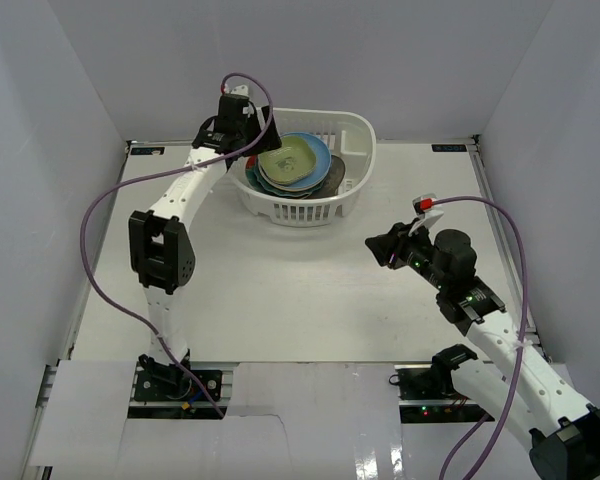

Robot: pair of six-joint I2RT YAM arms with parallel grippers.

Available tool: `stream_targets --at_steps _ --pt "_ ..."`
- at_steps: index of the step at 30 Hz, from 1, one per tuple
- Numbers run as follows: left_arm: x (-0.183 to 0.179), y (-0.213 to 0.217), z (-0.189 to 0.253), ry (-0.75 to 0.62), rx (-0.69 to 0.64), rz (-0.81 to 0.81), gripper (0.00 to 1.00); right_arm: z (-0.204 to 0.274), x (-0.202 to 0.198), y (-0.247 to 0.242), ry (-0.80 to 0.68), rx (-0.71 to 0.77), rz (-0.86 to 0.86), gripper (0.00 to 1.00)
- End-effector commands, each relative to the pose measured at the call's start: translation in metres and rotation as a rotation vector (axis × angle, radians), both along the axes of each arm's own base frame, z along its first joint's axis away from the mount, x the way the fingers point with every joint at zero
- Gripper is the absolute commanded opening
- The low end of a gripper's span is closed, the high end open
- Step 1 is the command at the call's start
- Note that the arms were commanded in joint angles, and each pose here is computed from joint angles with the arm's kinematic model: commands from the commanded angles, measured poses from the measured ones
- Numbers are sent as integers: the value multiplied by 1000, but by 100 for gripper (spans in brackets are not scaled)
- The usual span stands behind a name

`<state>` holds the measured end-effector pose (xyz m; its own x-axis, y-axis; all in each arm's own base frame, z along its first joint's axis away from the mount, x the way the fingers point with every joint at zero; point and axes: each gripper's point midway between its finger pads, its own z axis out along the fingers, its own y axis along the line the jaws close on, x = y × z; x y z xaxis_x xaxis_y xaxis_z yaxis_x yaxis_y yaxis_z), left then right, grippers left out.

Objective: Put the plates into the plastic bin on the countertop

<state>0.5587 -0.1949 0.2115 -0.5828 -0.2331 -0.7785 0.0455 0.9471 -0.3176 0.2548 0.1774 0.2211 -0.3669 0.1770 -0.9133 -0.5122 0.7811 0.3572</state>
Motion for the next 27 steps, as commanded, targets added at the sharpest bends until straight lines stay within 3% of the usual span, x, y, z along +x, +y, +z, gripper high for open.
stream_targets --at_steps 1,2,3,5,7,8,9,10,11,12,13,15,19,23,27 --pt "-37 -8 123 -202 -123 -94 98 15 2 1 -39 11 -1 44" --pt "-45 -8 125 -204 -132 -105 98 22 2 2 -46 16 2 46" --pt "-67 -4 159 -268 -161 -120 98 23 0 2 -43 16 5 52" --pt "-93 -6 156 -275 -195 -164 98 33 -1 -1 -62 25 -3 63" --pt "-139 2 198 -388 -253 -201 98 34 -5 -6 -58 10 -15 72" --pt "-154 3 165 -333 -246 -213 98 40 -6 -7 -69 5 -18 85" --pt "-186 12 192 -419 -270 -233 98 37 -9 -10 -50 -16 -20 95" --pt "-202 15 187 -424 -272 -246 98 40 -11 -15 -56 -25 -35 91" --pt "-215 18 150 -366 -254 -252 98 46 -12 -18 -70 -40 -46 90" --pt "-244 27 163 -423 -259 -266 98 41 -16 -25 -49 -65 -64 90" --pt "-255 32 123 -351 -228 -263 98 43 -14 -34 -52 -84 -114 90" --pt "-286 48 115 -363 -220 -234 98 43 -12 -55 -52 -116 -218 90" --pt "-321 73 51 -256 -185 -148 98 40 -18 -74 -69 -80 -318 90" --pt "-341 77 44 -285 -211 -153 98 41 -20 -70 -110 -3 -309 90" --pt "-336 82 63 -320 -209 -121 98 52 -21 -63 -166 45 -278 90"
